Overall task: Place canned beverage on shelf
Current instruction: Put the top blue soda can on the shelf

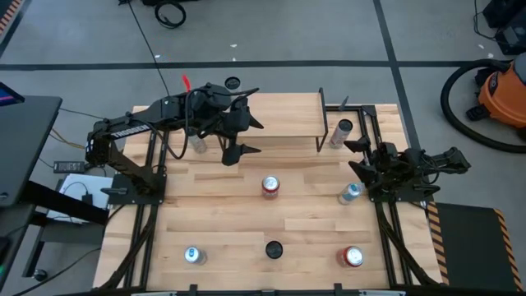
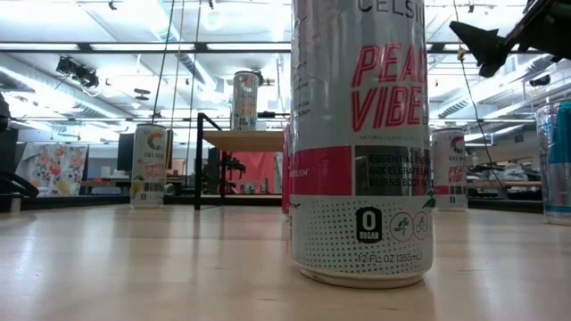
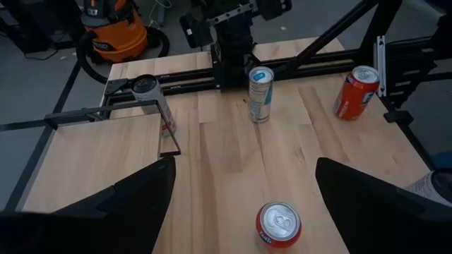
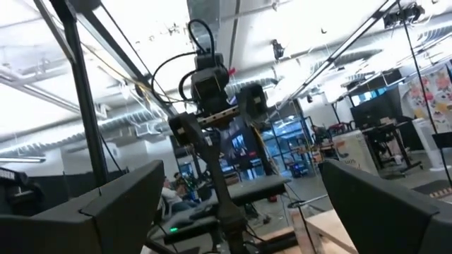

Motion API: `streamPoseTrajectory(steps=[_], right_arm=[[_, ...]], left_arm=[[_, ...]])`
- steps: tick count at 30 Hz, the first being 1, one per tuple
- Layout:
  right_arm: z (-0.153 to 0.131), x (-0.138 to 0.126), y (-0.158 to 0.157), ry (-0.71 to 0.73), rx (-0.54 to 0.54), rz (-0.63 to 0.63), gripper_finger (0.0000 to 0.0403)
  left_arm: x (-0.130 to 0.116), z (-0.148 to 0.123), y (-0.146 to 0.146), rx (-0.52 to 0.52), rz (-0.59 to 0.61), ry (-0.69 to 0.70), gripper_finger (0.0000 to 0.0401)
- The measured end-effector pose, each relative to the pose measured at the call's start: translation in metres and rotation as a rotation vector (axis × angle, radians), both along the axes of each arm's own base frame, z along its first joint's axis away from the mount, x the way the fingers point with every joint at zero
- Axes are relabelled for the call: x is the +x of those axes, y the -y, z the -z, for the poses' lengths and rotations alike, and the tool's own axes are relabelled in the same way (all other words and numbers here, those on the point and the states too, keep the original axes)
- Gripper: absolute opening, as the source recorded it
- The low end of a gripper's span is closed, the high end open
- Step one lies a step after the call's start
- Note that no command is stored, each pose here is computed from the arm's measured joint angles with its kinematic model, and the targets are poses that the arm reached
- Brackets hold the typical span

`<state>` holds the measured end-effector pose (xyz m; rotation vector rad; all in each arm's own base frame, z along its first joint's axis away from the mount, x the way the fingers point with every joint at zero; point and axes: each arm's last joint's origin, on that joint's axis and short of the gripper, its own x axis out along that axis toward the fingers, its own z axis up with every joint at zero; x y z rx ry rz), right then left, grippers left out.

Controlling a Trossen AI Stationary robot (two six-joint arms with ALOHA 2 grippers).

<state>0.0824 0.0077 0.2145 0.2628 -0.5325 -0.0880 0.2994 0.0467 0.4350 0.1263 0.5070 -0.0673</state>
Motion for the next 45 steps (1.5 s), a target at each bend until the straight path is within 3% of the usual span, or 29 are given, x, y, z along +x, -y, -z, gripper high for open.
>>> streamPoseTrajectory(steps=[28,34,38,45], right_arm=[[0.000,-0.001,0.002,0.011,0.086,0.034,0.0395],[-0.006,0.000,0.002,-0.151,0.005,0.081,0.0395],[-0.024,-0.006,0.003,-0.208,-0.006,0.060,0.0395],[-0.040,-0.026,0.008,-0.483,-0.005,0.067,0.0395]], left_arm=[[0.001,0.000,0.000,-0.032,-0.018,0.006,0.0353],[0.001,0.000,0.000,-0.033,-0.019,0.006,0.0353],[0.001,0.000,0.000,-0.033,-0.019,0.005,0.0353],[0.001,0.000,0.000,-0.031,-0.017,0.005,0.0353]])
